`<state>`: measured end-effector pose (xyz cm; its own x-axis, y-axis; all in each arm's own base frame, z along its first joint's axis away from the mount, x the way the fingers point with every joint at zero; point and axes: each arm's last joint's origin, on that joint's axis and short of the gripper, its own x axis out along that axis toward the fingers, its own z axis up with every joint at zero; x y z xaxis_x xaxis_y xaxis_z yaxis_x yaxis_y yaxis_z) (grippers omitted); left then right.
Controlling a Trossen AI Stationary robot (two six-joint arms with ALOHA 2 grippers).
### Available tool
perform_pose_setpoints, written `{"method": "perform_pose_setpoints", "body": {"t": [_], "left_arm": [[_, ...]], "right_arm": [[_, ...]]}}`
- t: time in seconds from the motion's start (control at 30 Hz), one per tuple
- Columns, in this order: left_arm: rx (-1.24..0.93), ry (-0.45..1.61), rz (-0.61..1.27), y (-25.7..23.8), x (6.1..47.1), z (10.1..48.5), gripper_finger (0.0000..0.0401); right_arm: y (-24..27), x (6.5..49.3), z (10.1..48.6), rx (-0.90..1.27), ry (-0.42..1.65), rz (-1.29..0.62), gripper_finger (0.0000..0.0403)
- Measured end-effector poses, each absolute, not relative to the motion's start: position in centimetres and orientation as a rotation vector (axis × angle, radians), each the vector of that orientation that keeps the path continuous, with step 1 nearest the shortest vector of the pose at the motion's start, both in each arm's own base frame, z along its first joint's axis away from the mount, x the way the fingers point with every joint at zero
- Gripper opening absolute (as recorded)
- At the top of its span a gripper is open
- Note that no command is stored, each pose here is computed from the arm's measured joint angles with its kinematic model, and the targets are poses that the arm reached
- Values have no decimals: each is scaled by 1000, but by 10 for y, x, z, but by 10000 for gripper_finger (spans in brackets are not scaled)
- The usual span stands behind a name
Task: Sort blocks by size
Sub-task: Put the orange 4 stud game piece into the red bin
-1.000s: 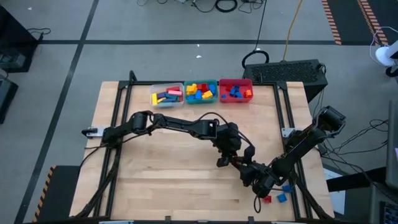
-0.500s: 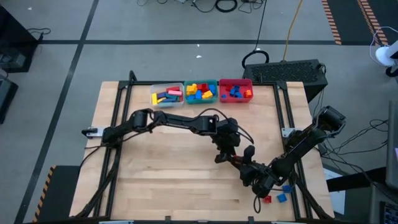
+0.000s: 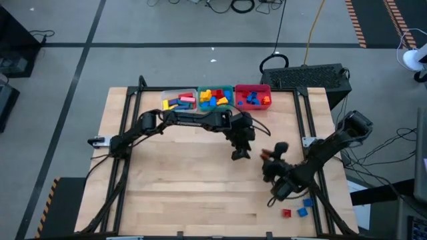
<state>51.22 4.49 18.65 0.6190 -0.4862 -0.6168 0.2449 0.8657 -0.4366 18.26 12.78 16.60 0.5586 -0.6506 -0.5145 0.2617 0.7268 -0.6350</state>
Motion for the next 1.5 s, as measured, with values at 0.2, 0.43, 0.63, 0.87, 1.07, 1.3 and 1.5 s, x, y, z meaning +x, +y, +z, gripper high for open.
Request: {"method": "perform_pose_setpoints", "body": {"t": [0.2,0.43,0.63,0.87,1.07,1.3,1.5], "left_arm": [[-179,866,-290,50,496,212,228],[-84,869,-184,47,484,240,228],[-35,907,-88,27,482,237,228],[19,908,-77,-13,482,215,228],[33,913,-38,-41,480,213,228],[79,899,-13,-70,477,213,228],[125,875,80,-70,478,214,228]], "right_arm": [[93,163,177,-407,704,-755,83],[46,140,183,-209,580,-907,84],[15,133,193,-111,519,-983,84],[-13,147,215,-52,471,-877,84],[-50,158,223,-24,433,-872,84],[-102,170,212,84,413,-841,84],[-142,179,192,145,372,-825,84]]}}
